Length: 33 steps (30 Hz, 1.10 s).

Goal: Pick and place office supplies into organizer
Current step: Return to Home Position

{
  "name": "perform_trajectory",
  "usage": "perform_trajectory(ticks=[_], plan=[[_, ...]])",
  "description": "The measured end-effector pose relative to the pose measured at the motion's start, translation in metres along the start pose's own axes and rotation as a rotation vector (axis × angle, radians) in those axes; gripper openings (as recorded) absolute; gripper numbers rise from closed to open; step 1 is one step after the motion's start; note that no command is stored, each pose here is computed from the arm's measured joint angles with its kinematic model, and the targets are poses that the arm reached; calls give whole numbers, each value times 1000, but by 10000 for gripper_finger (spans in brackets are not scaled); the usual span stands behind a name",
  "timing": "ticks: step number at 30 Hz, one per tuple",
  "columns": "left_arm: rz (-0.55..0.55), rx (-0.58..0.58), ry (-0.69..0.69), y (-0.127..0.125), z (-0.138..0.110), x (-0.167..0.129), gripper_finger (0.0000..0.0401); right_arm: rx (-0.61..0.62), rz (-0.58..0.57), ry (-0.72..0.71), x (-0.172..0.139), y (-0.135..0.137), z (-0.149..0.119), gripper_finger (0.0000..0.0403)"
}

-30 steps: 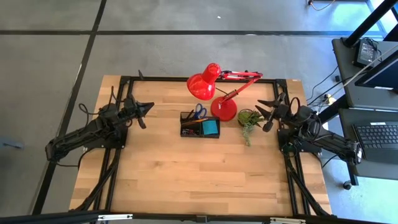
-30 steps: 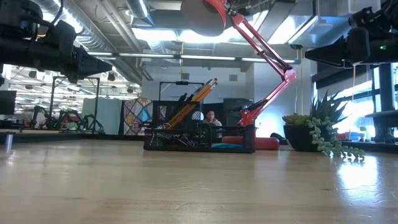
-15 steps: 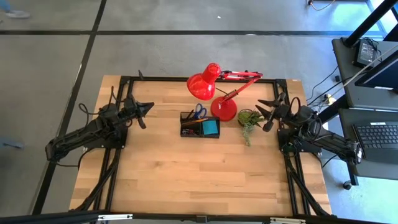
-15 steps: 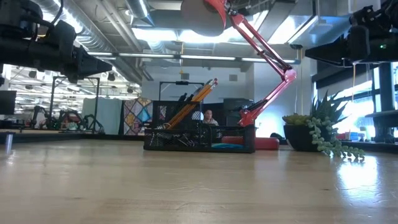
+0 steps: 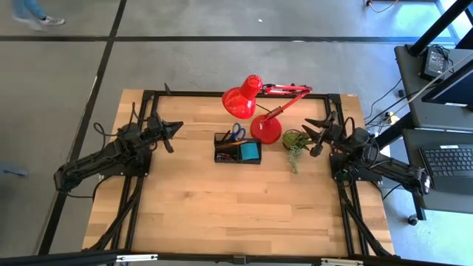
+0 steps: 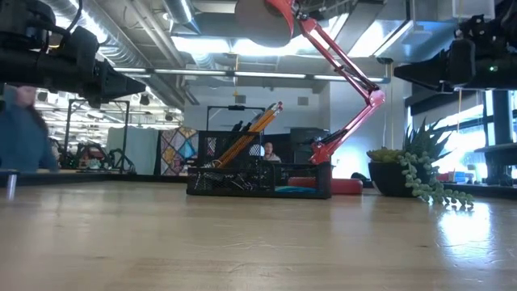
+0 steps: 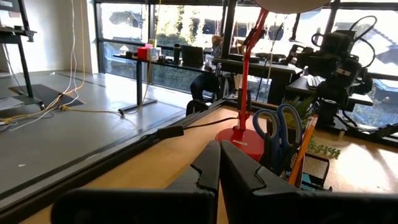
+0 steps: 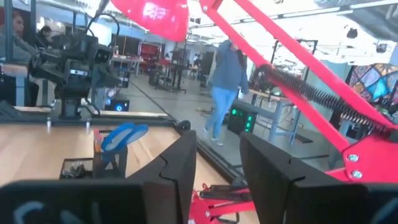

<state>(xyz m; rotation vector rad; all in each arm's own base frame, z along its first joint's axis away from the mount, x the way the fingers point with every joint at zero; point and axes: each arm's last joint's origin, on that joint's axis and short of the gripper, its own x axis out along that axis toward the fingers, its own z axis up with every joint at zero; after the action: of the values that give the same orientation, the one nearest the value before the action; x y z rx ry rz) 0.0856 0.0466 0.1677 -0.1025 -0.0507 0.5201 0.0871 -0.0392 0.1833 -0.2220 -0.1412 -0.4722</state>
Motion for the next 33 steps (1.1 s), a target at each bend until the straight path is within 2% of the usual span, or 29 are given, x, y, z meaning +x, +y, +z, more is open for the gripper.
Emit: perform_trajectory(ticks=[6, 15, 33], plan=[[0, 0, 0, 0, 0, 0, 4, 51, -9, -5, 0, 0, 1, 128], [0, 0, 0, 0, 0, 0, 4, 107, -170, 6, 0, -5, 1, 128], [0, 0, 0, 0, 0, 0, 4, 80, -162, 16, 0, -5, 0, 128]])
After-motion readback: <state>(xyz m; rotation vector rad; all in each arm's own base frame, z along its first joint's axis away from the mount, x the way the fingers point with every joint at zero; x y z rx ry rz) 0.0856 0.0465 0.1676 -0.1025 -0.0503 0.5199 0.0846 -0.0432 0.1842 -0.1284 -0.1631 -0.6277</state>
